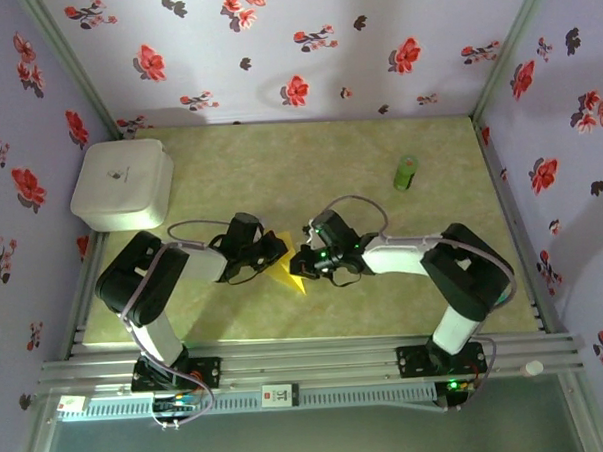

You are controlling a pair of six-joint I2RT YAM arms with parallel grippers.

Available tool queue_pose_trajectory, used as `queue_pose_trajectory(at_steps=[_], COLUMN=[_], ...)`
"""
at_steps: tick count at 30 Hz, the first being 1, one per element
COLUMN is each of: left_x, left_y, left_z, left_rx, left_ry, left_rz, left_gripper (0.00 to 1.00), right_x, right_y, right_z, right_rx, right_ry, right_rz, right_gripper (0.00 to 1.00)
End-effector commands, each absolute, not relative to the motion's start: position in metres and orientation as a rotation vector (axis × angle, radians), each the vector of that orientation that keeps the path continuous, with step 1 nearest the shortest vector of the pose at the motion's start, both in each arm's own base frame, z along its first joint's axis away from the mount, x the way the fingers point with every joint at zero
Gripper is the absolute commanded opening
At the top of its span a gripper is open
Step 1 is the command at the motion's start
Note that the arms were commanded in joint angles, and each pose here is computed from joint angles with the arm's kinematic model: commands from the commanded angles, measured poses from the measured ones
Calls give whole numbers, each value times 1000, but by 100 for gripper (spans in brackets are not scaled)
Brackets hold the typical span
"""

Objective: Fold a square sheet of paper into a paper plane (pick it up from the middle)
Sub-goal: Fourth fold the wing at the center of the table.

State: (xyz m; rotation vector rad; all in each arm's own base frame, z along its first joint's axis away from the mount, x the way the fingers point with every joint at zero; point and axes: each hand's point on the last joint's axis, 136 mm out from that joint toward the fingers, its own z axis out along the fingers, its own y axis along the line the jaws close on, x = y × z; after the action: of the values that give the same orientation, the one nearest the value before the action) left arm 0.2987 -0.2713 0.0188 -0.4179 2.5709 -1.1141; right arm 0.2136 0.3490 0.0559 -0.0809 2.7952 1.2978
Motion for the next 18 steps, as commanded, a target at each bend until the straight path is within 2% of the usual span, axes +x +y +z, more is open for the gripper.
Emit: queue_pose_trajectory(at_steps=[1,8,18], left_x=[282,282,284], left_y=[-244,-244,-246], left_z=[-16,-16,-12], left_rx=[-511,-508,-502], left_ry=[2677,2676,2666], left_rz=[-949,-951,-959], left_gripper=[0,0,0], right_x=[226,230,205], right_y=[355,350,331], right_z=[52,35,1], right_rx=[-34,8,65], right_ry=[2791,2827,2923], right_rz=[1286,1243,1222], right_gripper=[6,6,6])
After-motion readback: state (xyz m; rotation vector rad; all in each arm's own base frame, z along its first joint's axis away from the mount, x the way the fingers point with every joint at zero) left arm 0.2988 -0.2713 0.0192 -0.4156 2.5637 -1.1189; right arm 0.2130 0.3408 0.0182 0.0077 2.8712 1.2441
